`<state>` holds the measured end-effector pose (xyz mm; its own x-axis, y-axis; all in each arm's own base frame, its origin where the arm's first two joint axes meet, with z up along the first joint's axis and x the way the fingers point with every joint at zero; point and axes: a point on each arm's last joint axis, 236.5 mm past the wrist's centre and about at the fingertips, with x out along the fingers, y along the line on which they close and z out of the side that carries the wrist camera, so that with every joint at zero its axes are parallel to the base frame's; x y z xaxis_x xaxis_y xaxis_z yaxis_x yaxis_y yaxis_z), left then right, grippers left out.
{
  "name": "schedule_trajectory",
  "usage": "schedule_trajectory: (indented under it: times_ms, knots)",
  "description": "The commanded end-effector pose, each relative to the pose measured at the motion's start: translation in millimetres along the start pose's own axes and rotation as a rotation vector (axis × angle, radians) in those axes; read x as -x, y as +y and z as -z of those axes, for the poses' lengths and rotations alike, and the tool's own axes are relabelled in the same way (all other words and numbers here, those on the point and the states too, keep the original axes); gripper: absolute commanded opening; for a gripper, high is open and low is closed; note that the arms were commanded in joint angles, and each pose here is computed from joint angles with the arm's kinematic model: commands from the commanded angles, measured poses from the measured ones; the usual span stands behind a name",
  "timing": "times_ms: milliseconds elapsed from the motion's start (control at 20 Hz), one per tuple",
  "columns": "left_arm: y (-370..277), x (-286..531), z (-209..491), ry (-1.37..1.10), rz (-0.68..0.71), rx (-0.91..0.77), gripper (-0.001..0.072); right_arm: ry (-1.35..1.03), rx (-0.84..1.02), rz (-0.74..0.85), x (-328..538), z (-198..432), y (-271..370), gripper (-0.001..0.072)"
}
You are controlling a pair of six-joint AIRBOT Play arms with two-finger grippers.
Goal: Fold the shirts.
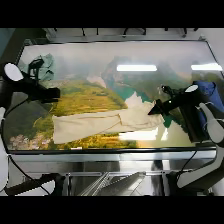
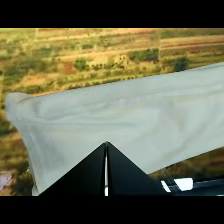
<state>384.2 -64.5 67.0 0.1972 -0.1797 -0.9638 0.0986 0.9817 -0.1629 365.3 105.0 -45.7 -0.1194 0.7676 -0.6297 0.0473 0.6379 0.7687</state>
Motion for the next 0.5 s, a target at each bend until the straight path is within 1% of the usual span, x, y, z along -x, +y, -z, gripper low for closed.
schedule_trajectory:
  times_ms: [0, 50, 100, 200, 300, 450]
  knots:
    - [-58, -36, -7, -0.001, 0.111, -0.067, 0.0018, -0.120, 0.090, 0.171, 40, 7, 34, 0.0019]
    - [-87, -50, -7, 0.003, 0.176, -0.082, 0.0018, -0.138, 0.119, 0.197, 47, 14, 51, 0.0019]
    - [-114, -63, -5, 0.011, 0.231, -0.095, 0.0018, -0.146, 0.131, 0.182, 51, 23, 72, 0.0019]
    - [-165, -90, 0, 0.027, 0.312, -0.133, 0.0018, -0.148, 0.195, 0.109, 53, 42, 118, 0.0018]
    - [-210, -115, 5, 0.034, 0.346, -0.193, 0.0018, -0.195, 0.198, 0.107, 56, 48, 143, 0.0018]
    - [-272, -148, 20, 0.061, 0.375, -0.300, 0.0018, -0.247, 0.254, 0.110, 59, 56, 171, 0.0019]
